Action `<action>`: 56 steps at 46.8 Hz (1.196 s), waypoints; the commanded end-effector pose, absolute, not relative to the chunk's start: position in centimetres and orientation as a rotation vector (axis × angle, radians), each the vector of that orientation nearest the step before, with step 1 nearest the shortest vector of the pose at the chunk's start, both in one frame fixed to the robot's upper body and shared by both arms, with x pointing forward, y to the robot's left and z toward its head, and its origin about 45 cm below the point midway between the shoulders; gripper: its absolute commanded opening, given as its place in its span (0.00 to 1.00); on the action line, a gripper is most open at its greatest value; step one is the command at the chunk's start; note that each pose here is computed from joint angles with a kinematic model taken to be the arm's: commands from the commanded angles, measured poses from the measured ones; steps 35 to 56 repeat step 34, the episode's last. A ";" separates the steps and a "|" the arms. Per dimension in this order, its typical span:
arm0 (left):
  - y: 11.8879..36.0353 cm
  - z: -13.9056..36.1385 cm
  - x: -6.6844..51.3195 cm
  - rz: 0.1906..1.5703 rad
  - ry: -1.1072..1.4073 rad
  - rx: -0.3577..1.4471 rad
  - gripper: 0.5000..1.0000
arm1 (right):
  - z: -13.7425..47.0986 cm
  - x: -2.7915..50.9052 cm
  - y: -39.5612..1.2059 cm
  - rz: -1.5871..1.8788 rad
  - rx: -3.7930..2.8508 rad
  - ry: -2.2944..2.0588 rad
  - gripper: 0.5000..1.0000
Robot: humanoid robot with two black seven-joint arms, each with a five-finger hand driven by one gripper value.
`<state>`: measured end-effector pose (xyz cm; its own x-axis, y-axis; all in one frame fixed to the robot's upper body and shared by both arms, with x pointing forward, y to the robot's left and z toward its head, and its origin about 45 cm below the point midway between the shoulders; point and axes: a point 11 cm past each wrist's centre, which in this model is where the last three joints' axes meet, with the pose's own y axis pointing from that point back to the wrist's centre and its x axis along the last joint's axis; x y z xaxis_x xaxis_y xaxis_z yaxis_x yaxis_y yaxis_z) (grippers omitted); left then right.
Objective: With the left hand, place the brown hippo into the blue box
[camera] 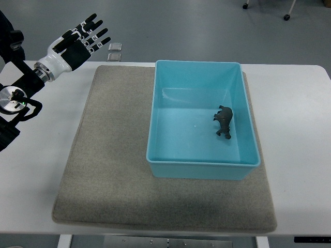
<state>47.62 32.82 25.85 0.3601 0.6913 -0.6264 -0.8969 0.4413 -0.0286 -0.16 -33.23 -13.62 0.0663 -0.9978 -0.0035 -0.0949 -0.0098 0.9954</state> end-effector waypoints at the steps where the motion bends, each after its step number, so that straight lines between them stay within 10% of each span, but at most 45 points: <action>1: 32.8 25.8 47.6 1.058 0.590 -0.399 1.00 | -13.6 -0.2 -33.1 -1.121 1.321 -1.218 0.87; 56: 32.5 25.6 47.5 1.051 0.594 -0.394 1.00 | -13.6 0.0 -33.1 -1.115 1.323 -1.221 0.87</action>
